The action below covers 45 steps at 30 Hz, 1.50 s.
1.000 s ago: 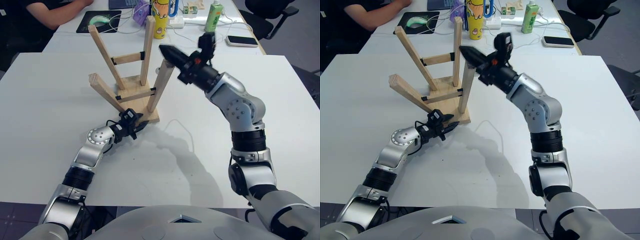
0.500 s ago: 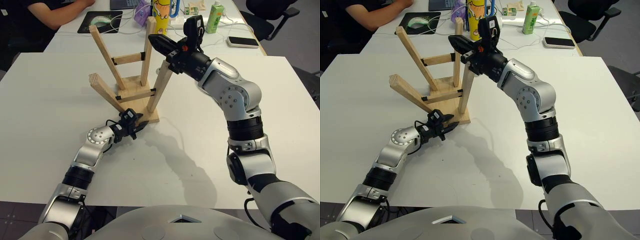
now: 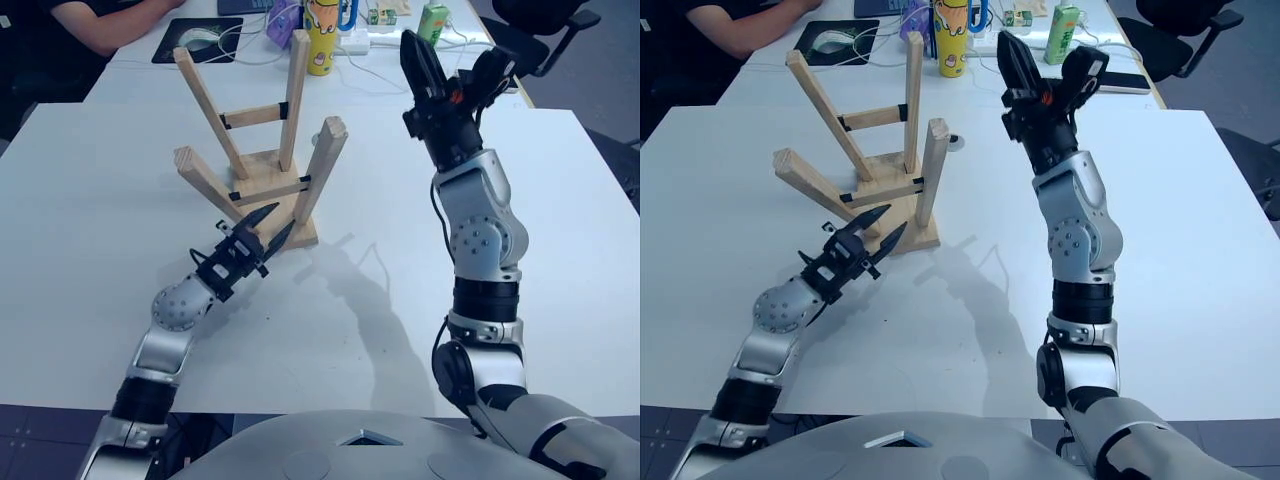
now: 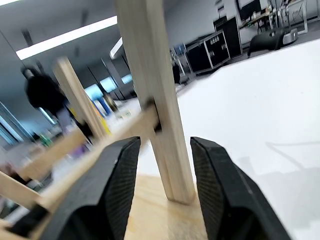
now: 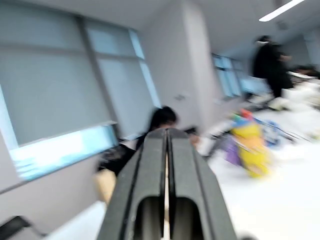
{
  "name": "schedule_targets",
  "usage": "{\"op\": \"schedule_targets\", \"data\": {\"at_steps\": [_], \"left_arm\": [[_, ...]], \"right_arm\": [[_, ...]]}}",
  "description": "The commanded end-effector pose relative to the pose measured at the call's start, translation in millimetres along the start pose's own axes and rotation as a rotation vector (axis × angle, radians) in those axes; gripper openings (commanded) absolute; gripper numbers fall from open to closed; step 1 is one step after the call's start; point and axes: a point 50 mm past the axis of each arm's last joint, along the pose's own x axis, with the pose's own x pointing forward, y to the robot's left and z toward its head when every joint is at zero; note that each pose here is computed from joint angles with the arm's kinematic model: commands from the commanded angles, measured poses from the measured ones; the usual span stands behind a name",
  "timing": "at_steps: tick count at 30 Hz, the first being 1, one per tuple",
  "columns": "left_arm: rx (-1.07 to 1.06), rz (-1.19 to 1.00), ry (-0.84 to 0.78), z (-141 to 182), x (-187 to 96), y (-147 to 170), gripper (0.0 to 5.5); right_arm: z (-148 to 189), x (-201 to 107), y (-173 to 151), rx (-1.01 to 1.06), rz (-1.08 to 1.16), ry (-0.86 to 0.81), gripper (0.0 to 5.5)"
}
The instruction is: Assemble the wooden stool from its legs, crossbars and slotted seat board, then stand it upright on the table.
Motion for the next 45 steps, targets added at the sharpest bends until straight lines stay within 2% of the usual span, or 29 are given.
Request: {"op": "schedule_targets", "data": {"at_steps": [1, 4, 8, 14, 17, 19, 21, 25, 29, 32, 34, 37, 39, 42, 45], "left_arm": [[-0.027, 0.249, 0.028, 11.4, -33.3, -5.9, 1.16], [-0.066, 0.453, 0.073, 16.2, -48.3, -0.1, 0.65], [-0.097, 0.671, 0.065, 25.5, -46.4, 26.3, 0.02], [-0.103, 0.874, 0.071, 31.1, -30.3, 68.2, 0.02], [-0.092, 0.821, 0.041, 39.1, -15.9, 66.8, 0.02], [-0.082, 0.655, 0.028, 42.5, 6.1, 52.5, 0.02], [-0.072, 0.57, 0.044, 42.4, 17.4, 43.5, 0.02], [-0.07, 0.622, 0.143, 28.2, 10.5, 52.4, 0.02], [-0.108, 0.799, 0.249, 8.5, -17.1, 72.6, 0.02], [-0.176, 0.832, 0.335, -11.3, -32.7, 74.6, 0.02], [-0.241, 0.674, 0.428, -31.6, -39.1, 64.1, 0.02], [-0.309, 0.257, 0.501, -51.5, -42.0, 44.4, 0.02], [-0.308, 0.013, 0.493, -52.4, -45.2, 41.6, 0.02], [-0.333, -0.218, 0.456, -47.2, -46.4, 50.0, 0.02], [-0.398, -0.443, 0.514, -50.6, -52.4, 49.4, 0.02]], "right_arm": [[-16.1, -22.8, -17.6, -0.119, -0.153, 0.054, 0.0], [-22.5, -30.9, -16.0, -0.134, -0.16, 0.06, 0.0], [-27.3, -31.3, -11.3, -0.14, -0.139, 0.062, 0.0], [-22.3, -19.7, -1.9, -0.17, -0.117, 0.014, 0.0], [-26.1, -11.6, 17.9, -0.17, -0.005, 0.021, 0.0], [-48.0, -8.0, 50.3, -0.216, 0.213, 0.147, 0.0], [-75.5, -14.1, 69.1, -0.227, 0.342, 0.32, 0.0], [-86.7, -28.8, 45.6, -0.289, 0.244, 0.436, 0.0], [-83.1, -39.1, -4.1, -0.382, 0.072, 0.522, 0.0], [-78.3, -29.0, -28.9, -0.448, 0.025, 0.532, 0.0], [-75.5, -12.4, -36.1, -0.429, 0.064, 0.504, 0.0], [-72.9, 9.3, -30.9, -0.284, 0.215, 0.454, 0.0], [-69.4, 21.9, -29.0, -0.251, 0.295, 0.42, 0.0], [-64.1, 35.5, -21.7, -0.193, 0.449, 0.419, 0.0], [-66.0, 42.1, -9.8, -0.166, 0.663, 0.463, 0.0]]}}
